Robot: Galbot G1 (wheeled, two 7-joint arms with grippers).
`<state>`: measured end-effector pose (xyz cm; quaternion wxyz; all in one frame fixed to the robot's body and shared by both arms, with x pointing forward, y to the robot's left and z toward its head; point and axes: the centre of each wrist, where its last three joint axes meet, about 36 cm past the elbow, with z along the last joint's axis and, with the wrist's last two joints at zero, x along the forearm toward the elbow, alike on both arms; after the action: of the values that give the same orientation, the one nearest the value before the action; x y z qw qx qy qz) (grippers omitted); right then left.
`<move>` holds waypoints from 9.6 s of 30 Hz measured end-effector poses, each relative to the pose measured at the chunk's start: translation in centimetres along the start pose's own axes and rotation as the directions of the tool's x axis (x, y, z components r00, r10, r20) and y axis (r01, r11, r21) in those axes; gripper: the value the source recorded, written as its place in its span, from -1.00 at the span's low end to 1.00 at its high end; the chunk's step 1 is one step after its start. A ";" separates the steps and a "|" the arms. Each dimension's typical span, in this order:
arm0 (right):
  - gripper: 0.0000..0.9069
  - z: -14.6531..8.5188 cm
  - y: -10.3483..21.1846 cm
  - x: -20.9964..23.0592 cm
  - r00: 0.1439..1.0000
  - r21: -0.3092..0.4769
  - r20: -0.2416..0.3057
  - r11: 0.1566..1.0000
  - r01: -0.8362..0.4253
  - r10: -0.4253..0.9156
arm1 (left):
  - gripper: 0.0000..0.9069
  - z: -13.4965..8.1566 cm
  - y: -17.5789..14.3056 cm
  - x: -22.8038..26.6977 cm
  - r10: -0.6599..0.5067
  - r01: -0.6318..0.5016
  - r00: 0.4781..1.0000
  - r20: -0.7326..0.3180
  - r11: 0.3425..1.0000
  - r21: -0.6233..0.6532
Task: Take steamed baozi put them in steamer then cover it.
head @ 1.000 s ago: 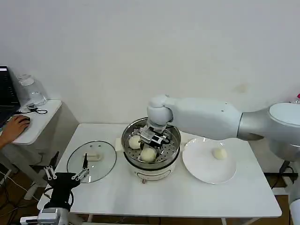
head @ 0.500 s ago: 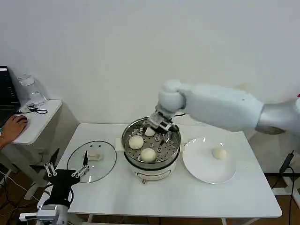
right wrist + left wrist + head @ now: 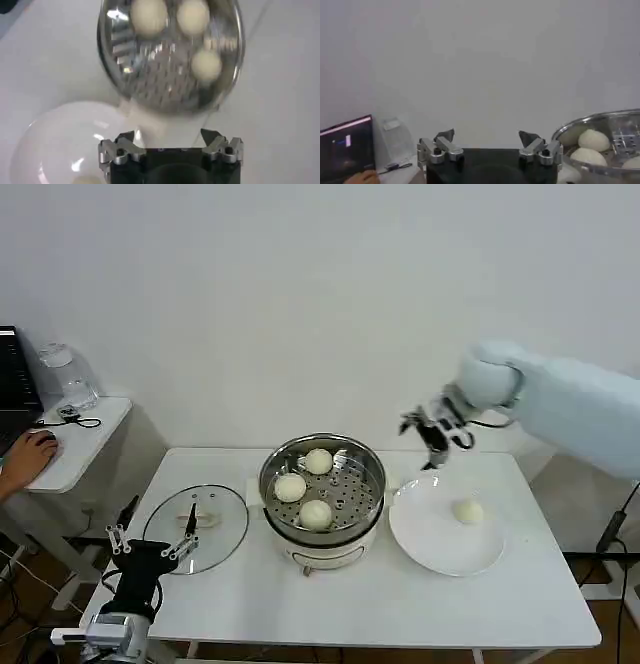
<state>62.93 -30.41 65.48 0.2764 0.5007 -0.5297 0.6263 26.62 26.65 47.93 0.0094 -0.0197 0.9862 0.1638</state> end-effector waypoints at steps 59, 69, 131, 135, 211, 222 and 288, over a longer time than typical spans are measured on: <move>0.42 11.9 7.7 -18.6 0.981 -0.350 -0.145 0.934 0.070 -0.128 | 1.00 0.6 1.0 0.8 -0.034 0.033 0.999 -0.032 0.999 -0.024; 0.40 12.1 7.0 -17.4 0.982 -0.353 -0.142 0.933 0.071 -0.129 | 1.00 0.6 1.0 0.7 -0.033 0.032 0.999 -0.030 0.999 -0.025; 0.44 -16.5 -3.9 -10.3 0.994 -0.316 0.103 0.947 0.062 -0.031 | 1.00 0.6 1.2 -0.3 -0.063 0.063 0.998 -0.002 0.998 -0.009; 0.44 -16.1 -3.8 -11.1 0.995 -0.323 0.090 0.944 0.064 -0.037 | 1.00 0.6 1.3 -0.3 -0.063 0.063 0.998 -0.003 0.998 -0.010; 1.00 -1.1 33.5 -10.1 0.129 -0.895 -0.218 -0.145 -0.422 0.967 | 1.00 10.2 2.7 -3.6 -0.014 0.008 1.000 -0.007 0.848 -0.530; 1.00 -2.9 42.2 -11.0 0.132 -0.839 -0.400 -0.305 -0.450 0.907 | 1.00 16.6 3.9 -6.1 0.079 -0.085 0.996 -0.048 0.569 -0.818; 1.00 -5.9 48.1 -10.0 0.172 -0.797 -0.510 -0.388 -0.464 0.842 | -1.00 23.1 4.3 -21.8 0.116 -0.169 0.983 -0.144 0.242 -0.955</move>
<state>22.23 -36.81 38.01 -0.0549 -0.1120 -0.9847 0.1214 48.52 38.94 27.99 -0.0408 0.0643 0.6792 0.7300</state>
